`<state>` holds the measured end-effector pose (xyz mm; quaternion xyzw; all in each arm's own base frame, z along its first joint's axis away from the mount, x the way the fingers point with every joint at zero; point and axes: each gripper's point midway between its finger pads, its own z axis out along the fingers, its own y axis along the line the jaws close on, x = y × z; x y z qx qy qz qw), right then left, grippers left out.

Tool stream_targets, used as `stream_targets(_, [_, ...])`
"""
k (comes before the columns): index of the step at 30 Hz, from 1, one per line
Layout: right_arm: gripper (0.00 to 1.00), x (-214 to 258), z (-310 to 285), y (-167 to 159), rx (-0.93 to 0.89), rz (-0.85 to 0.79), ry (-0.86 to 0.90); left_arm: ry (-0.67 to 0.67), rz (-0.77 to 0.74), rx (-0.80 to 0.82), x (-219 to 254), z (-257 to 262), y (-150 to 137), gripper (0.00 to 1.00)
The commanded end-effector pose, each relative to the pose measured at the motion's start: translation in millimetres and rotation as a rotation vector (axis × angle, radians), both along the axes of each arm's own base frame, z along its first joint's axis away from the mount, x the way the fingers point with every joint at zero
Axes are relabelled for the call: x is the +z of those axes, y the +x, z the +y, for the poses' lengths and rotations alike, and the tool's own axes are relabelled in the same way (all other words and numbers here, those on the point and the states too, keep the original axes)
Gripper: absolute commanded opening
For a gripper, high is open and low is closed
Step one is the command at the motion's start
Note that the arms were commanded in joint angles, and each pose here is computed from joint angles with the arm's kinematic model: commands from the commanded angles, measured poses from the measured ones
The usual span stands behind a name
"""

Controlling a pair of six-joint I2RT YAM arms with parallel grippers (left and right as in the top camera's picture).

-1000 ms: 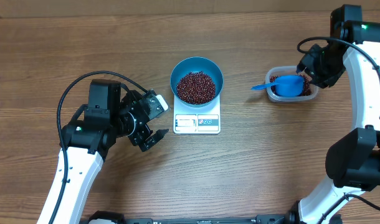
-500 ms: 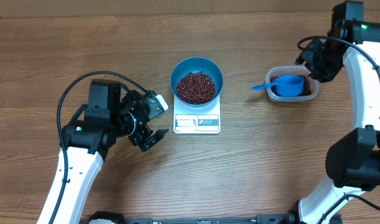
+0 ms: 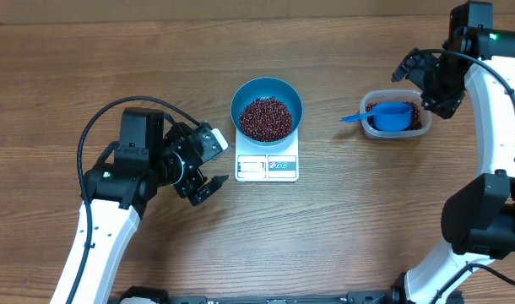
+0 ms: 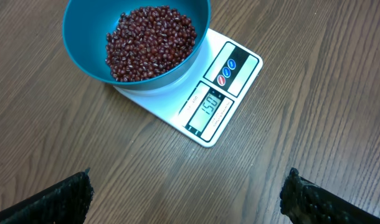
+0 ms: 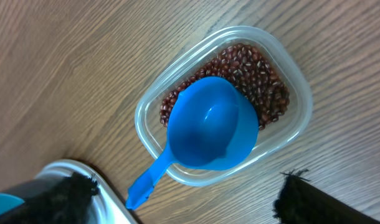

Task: Scoop item into bowl and weigh 150g on scale
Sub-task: 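Open the right gripper and release the scoop in the tub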

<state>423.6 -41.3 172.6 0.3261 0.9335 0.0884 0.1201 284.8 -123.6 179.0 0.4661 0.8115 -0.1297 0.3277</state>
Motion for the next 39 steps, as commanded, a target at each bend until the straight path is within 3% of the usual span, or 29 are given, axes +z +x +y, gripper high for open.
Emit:
stream_targets(1, [1.0,9,2,-1,0.005,-0.025,-0.002,0.009,0.003,-0.011,-4,1,0,0.99])
stream_targets(19, [1.0,8,-3,-3,0.08,-0.022,-0.057,0.009,0.003,-0.011,-4,1,0,1.0])
stream_targets(25, [1.0,6,-9,-12,0.195,0.012,-0.127,0.009,0.003,-0.011,-4,1,0,1.0])
stream_targets(32, [1.0,5,-30,-29,0.202,0.1,-0.249,0.009,0.003,-0.011,-4,1,0,1.0])
stream_targets(39, [1.0,13,-29,-39,0.297,0.123,-0.267,0.009,0.003,-0.011,-4,1,0,1.0])
